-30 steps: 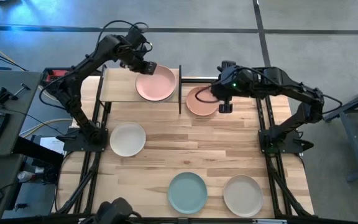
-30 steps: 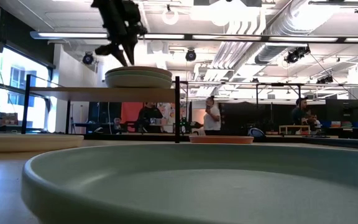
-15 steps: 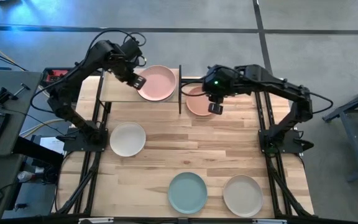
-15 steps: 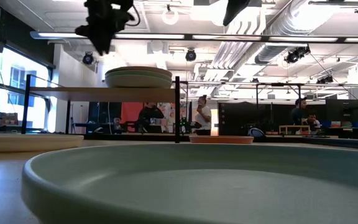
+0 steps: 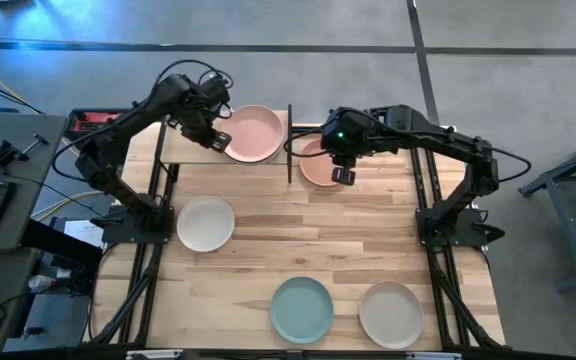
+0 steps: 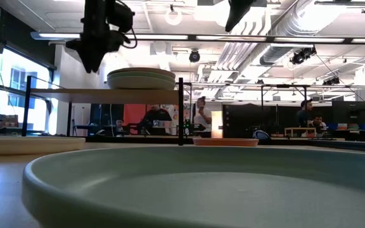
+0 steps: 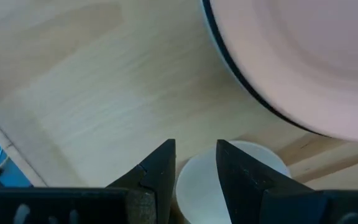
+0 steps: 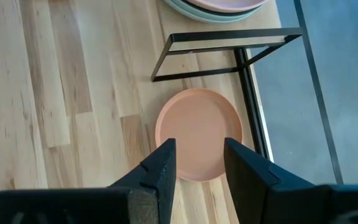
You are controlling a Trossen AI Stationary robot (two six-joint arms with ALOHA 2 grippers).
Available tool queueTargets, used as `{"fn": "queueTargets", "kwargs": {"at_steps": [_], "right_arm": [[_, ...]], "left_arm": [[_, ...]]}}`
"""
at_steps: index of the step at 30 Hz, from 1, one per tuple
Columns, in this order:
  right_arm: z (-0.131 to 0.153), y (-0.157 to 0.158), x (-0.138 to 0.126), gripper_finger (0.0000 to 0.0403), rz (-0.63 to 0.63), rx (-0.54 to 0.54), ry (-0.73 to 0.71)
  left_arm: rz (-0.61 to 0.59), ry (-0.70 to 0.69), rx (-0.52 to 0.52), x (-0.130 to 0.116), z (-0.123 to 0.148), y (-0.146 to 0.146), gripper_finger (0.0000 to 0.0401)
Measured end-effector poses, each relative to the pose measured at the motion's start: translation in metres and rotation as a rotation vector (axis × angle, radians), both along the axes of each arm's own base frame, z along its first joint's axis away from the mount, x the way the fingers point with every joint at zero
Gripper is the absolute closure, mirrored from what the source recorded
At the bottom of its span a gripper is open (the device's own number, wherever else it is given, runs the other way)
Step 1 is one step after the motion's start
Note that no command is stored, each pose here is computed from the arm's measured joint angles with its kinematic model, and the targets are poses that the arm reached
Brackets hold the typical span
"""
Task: Place and stack plates onto a shelf
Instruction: Stack the light orange plate on top of the black plate on the shelf
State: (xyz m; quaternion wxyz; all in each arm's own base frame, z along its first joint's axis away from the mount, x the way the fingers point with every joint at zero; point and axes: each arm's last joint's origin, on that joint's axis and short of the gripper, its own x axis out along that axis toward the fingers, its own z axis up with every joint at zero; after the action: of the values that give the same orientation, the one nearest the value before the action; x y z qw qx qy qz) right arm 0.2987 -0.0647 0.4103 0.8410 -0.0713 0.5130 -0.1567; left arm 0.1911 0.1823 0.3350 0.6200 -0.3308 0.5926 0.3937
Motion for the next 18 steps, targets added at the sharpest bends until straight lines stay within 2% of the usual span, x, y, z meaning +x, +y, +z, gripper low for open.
{"fn": "queueTargets", "kwargs": {"at_steps": [7,18], "right_arm": [[0.0,0.0,0.0,0.0293,0.004,-0.001,0.007],[0.0,0.0,-0.001,0.0293,0.004,-0.002,0.007]], "left_arm": [[0.01,-0.068,-0.011,0.007,-0.014,0.004,0.0295],[0.006,-0.117,0.009,0.014,-0.016,0.008,0.0295]]}}
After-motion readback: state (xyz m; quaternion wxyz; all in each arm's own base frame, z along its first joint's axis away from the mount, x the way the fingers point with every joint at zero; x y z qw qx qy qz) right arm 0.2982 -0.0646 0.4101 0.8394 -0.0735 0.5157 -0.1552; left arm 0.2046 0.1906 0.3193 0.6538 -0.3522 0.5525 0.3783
